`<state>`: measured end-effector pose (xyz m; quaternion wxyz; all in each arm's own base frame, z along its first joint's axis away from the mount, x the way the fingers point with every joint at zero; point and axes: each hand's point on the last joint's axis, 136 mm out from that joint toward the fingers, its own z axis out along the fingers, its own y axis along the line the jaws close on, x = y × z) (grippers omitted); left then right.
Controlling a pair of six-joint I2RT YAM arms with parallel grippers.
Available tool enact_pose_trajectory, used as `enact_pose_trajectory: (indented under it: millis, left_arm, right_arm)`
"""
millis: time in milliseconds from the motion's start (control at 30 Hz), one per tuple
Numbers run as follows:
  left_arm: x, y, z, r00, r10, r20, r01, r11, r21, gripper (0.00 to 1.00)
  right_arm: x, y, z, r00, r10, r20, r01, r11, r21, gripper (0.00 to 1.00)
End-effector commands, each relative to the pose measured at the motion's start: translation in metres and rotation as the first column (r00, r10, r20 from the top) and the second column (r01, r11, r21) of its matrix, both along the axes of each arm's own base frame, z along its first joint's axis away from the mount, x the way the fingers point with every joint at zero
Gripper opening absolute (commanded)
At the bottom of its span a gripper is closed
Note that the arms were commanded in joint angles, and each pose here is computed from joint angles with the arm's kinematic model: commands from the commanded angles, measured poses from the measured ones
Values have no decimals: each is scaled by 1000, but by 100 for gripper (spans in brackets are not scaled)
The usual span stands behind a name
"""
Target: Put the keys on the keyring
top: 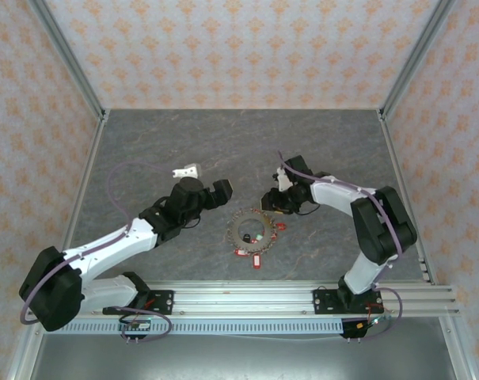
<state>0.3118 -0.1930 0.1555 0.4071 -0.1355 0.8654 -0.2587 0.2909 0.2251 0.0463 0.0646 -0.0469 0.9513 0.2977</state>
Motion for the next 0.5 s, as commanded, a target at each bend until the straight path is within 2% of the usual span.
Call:
enact_pose_trajectory:
  millis: [0, 133, 300, 367, 467]
  left_arm:
    - [-18, -3, -37, 986, 7, -169, -18, 998, -59, 94]
    - [-25, -14, -52, 972, -28, -233, 2, 993, -115, 83]
    - [-35, -30, -72, 943, -85, -322, 43, 990, -134, 60]
    - [-38, -41, -80, 923, -122, -365, 58, 982, -181, 52]
    - [-44, -56, -92, 903, -160, -399, 90, 978, -187, 48]
  right_arm:
    - [-3, 4, -2, 998, 57, -23, -58, 998, -20, 41]
    - [2, 5, -5, 997, 79, -22, -80, 996, -39, 41]
    - [5, 8, -10, 993, 114, -35, -115, 992, -40, 41]
    - [3, 11, -9, 990, 133, -43, -134, 991, -23, 40]
    - [-3, 14, -9, 985, 161, -59, -161, 987, 5, 39]
